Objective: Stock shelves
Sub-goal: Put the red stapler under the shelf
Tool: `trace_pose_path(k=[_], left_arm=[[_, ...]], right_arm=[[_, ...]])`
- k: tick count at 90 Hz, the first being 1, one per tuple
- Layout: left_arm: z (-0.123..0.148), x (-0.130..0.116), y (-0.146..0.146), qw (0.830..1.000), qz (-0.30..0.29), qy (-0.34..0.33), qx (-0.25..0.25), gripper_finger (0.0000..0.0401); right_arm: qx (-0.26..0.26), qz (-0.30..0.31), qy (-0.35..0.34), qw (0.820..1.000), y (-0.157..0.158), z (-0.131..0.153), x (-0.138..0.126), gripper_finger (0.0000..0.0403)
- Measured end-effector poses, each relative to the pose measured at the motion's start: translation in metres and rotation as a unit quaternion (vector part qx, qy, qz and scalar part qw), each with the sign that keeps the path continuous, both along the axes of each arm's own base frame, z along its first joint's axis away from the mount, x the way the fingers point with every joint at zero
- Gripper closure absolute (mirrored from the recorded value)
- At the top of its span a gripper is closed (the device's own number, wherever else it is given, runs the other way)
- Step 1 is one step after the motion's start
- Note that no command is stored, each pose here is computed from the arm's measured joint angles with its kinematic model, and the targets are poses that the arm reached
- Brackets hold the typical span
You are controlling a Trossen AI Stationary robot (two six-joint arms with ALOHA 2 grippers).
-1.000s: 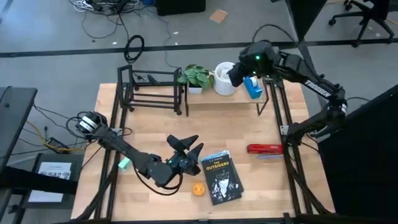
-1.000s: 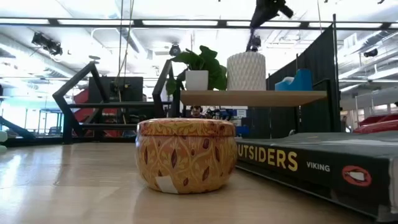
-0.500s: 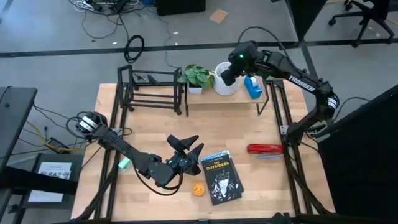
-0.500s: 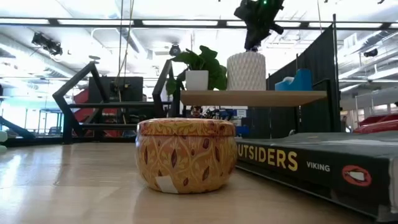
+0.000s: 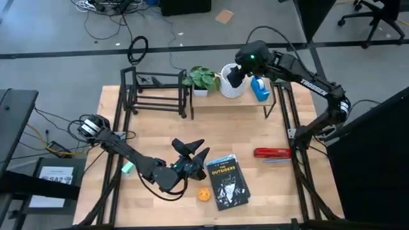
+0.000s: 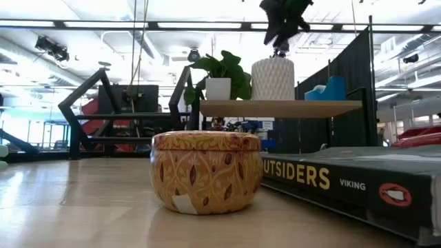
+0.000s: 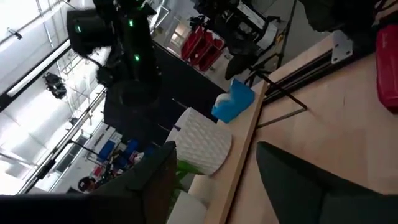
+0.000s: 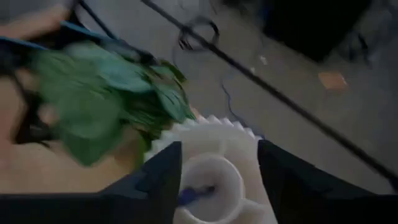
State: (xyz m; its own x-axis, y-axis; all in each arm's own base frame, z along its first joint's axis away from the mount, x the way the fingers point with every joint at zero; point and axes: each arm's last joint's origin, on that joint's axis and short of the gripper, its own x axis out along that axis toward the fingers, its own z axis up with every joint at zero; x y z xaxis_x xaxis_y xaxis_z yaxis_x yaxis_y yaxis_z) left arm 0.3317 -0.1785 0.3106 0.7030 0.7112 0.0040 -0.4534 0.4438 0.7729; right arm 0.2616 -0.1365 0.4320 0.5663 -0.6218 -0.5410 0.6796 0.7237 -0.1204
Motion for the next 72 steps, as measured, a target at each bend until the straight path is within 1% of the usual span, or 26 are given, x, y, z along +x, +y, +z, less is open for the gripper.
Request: trace_pose_path(k=[11, 21, 29, 34, 42, 53, 64, 72], left_arm=[[0.0, 0.0, 0.0, 1.0, 0.0, 0.0, 0.0, 0.0198], [0.0, 0.0, -0.001, 1.0, -0.001, -0.001, -0.001, 0.0198], [0.0, -0.001, -0.001, 1.0, -0.002, -0.008, -0.008, 0.0198], [0.0, -0.001, -0.001, 1.0, -0.002, -0.011, -0.011, 0.0198], [0.0, -0.001, -0.002, 1.0, -0.004, -0.018, -0.019, 0.0198], [0.0, -0.003, -0.006, 0.999, -0.012, -0.023, -0.023, 0.0198], [0.0, -0.004, -0.01, 0.999, -0.037, -0.025, -0.027, 0.0198], [0.0, -0.004, -0.012, 0.997, -0.057, -0.039, -0.044, 0.0198]], right_arm=[[-0.026, 0.053, -0.027, 0.998, 0.034, 0.018, -0.008, 0.0206], [-0.041, 0.106, -0.038, 0.993, 0.079, 0.029, -0.013, 0.0212], [-0.055, 0.149, -0.037, 0.987, 0.119, 0.027, -0.015, 0.0223], [-0.058, 0.174, -0.028, 0.983, 0.143, 0.021, -0.014, 0.0231], [-0.046, 0.201, -0.007, 0.978, 0.177, 0.003, -0.015, 0.0242], [0.006, 0.212, 0.033, 0.977, 0.211, -0.037, -0.021, 0.0254], [0.076, 0.192, 0.089, 0.974, 0.233, -0.086, -0.031, 0.0261], [0.143, 0.184, 0.138, 0.963, 0.241, -0.119, -0.039, 0.0262]])
